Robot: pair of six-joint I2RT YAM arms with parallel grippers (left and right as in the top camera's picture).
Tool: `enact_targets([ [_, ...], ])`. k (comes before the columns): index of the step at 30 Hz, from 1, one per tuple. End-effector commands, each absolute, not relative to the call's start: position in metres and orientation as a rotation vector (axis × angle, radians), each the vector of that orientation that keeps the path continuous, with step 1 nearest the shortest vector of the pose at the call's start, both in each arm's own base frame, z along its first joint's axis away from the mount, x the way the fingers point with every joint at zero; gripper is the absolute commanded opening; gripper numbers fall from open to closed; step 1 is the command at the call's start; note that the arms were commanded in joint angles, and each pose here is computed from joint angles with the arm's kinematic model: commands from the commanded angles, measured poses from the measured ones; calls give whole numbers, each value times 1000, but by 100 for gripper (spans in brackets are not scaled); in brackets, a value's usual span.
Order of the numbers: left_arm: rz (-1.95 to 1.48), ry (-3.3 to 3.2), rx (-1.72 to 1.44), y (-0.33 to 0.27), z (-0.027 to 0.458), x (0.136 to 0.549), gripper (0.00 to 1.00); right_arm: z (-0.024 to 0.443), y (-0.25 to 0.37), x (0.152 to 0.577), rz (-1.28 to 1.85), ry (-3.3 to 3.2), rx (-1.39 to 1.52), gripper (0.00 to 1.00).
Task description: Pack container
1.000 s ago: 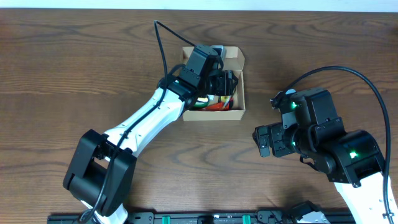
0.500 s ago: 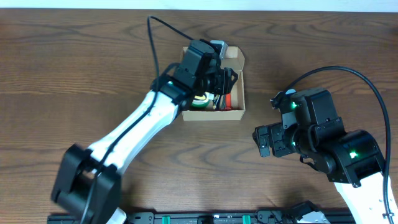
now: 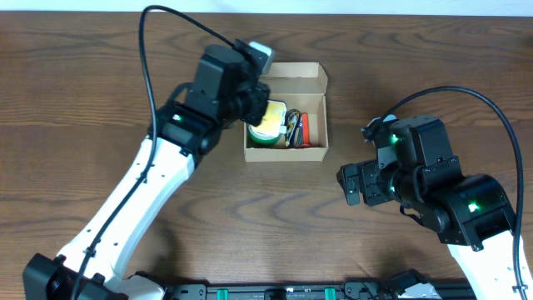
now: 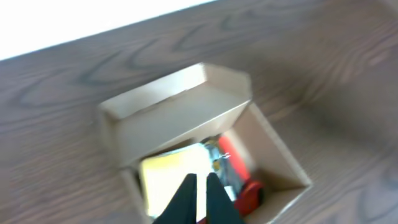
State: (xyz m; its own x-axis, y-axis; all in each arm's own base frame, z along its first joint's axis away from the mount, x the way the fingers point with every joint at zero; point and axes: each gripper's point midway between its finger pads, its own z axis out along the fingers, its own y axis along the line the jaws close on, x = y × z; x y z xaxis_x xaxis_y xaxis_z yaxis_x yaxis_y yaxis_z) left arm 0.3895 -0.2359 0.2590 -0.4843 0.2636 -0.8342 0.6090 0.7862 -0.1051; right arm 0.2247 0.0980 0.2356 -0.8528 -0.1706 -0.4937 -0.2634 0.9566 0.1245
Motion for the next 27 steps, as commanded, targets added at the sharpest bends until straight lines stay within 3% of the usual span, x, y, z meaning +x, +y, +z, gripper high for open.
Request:
enact_targets([
  [1, -389, 2084, 641, -206, 260, 403, 6, 240, 103, 231, 284, 2584, -285, 99],
  [5, -390, 2158, 473, -172, 249, 422, 6, 250, 113, 255, 321, 2504, -234, 96],
  [10, -497, 2210, 325, -146, 230, 444, 6, 245, 125, 296, 326, 2451, -200, 18],
  [12, -563, 2224, 268, -142, 220, 453, 5, 237, 127, 317, 319, 2445, -176, 1],
  [19, -751, 2260, 162, -147, 177, 483, 5, 182, 105, 393, 350, 2490, 99, 2],
  [27, -816, 2373, 114, -155, 113, 512, 5, 109, 93, 450, 680, 2522, 258, 1],
])
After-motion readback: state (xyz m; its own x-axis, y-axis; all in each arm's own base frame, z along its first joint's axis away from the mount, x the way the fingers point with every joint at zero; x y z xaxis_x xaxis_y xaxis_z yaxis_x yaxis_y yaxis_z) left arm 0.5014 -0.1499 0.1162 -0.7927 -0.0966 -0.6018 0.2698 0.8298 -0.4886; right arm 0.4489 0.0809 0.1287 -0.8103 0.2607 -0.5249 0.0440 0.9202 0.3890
